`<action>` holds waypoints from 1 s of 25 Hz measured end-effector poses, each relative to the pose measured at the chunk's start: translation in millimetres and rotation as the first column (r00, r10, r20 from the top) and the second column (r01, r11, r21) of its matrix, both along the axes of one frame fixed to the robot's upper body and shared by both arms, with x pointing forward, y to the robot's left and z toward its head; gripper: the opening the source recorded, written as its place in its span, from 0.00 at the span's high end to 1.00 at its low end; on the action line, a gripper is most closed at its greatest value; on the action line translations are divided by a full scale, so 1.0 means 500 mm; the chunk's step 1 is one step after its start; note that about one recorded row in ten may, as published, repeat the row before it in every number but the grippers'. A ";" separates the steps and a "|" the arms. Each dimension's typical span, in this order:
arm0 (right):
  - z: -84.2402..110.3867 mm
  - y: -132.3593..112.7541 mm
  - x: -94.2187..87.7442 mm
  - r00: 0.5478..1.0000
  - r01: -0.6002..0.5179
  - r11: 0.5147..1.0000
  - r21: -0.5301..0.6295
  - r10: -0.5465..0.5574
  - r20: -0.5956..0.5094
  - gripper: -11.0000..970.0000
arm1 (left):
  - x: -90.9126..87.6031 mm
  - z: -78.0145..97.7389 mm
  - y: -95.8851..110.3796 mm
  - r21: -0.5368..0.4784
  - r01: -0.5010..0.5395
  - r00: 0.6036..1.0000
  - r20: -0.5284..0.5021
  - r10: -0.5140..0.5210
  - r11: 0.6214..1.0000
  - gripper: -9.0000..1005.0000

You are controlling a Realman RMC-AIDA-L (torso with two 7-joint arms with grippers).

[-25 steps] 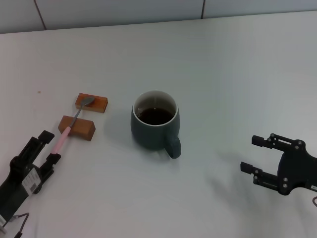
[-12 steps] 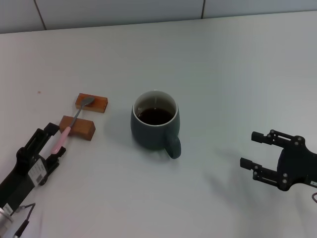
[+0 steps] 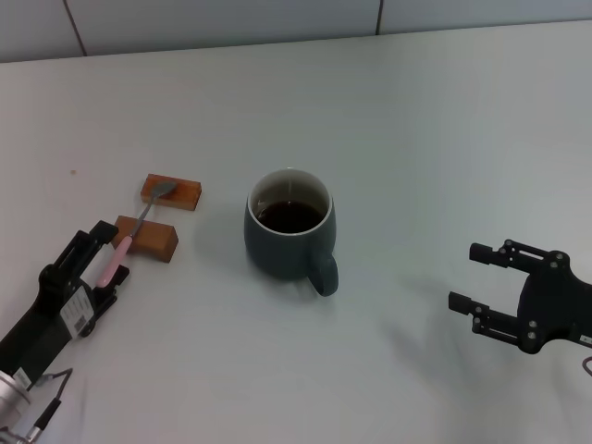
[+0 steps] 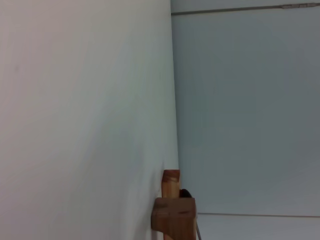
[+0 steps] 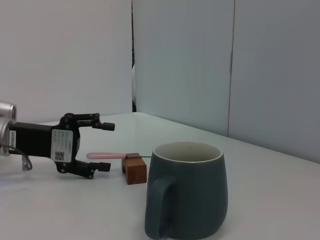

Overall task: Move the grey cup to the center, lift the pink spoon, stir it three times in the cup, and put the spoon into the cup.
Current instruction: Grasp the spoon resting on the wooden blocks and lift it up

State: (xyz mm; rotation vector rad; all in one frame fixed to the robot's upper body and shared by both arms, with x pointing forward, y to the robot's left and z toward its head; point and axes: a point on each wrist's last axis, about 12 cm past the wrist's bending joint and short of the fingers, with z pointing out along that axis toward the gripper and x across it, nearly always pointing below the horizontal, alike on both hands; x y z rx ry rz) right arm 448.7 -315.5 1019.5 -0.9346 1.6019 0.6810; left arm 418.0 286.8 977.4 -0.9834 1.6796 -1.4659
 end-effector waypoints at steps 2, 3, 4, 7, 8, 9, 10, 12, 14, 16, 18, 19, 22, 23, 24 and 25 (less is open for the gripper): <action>0.000 0.000 0.000 1.000 0.000 1.000 0.000 0.000 0.001 0.30 | 0.003 0.001 -0.001 -0.002 -0.003 1.000 0.001 0.003 1.000 0.19; 0.000 0.000 0.000 1.000 0.001 1.000 0.000 -0.001 0.001 0.30 | 0.004 0.001 -0.002 -0.004 -0.004 1.000 0.001 0.004 1.000 0.19; 0.000 0.000 0.001 1.000 0.000 1.000 0.000 0.000 0.001 0.30 | 0.005 0.001 -0.003 -0.006 -0.005 1.000 0.000 0.005 1.000 0.19; 0.001 0.000 0.002 1.000 -0.001 1.000 -0.001 0.001 0.002 0.30 | 0.006 0.001 -0.004 -0.008 -0.005 1.000 -0.003 0.005 1.000 0.19; 0.001 0.000 0.002 1.000 -0.001 1.000 -0.001 0.001 0.002 0.30 | 0.006 0.000 -0.007 -0.011 -0.002 1.000 -0.006 0.002 1.000 0.19; 0.001 0.000 0.002 1.000 -0.001 1.000 -0.002 0.001 0.003 0.30 | 0.005 0.000 -0.007 -0.014 -0.004 1.000 -0.010 0.003 1.000 0.19; 0.001 0.000 0.002 1.000 -0.001 1.000 -0.002 0.001 0.003 0.30 | 0.005 0.000 -0.007 -0.014 -0.004 1.000 -0.010 0.003 1.000 0.19; 0.002 0.000 0.003 1.000 -0.001 1.000 -0.002 0.001 0.004 0.30 | 0.005 -0.001 -0.007 -0.016 -0.005 1.000 -0.012 0.005 1.000 0.19; 0.002 0.000 0.003 1.000 -0.002 1.000 -0.002 0.002 0.004 0.30 | 0.004 -0.002 -0.007 -0.019 -0.007 1.000 -0.019 0.007 1.000 0.20; 0.002 0.000 0.004 1.000 -0.002 1.000 -0.003 0.002 0.005 0.30 | 0.003 -0.003 -0.008 -0.021 -0.008 1.000 -0.024 0.008 1.000 0.20; 0.002 0.000 0.004 1.000 -0.002 1.000 -0.003 0.002 0.005 0.30 | 0.003 -0.003 -0.008 -0.021 -0.008 1.000 -0.024 0.008 1.000 0.20; 0.002 0.000 0.004 1.000 -0.003 1.000 -0.003 0.003 0.005 0.30 | 0.001 -0.004 -0.009 -0.024 -0.009 1.000 -0.029 0.008 1.000 0.20; 0.003 0.001 0.005 1.000 -0.004 1.000 -0.003 0.004 0.006 0.30 | 0.002 -0.004 -0.010 -0.028 -0.008 0.999 -0.031 0.007 1.000 0.25; 0.003 0.001 0.005 1.000 -0.004 1.000 -0.003 0.004 0.006 0.30 | 0.002 -0.004 -0.010 -0.028 -0.008 0.999 -0.031 0.007 1.000 0.27; 0.003 0.001 0.005 1.000 -0.004 1.000 -0.003 0.004 0.006 0.30 | 0.002 -0.004 -0.010 -0.028 -0.008 0.999 -0.031 0.007 1.000 0.29; 0.003 0.001 0.005 1.000 -0.004 1.000 -0.002 0.004 0.006 0.30 | 0.002 -0.004 -0.010 -0.028 -0.008 0.999 -0.032 0.007 1.000 0.31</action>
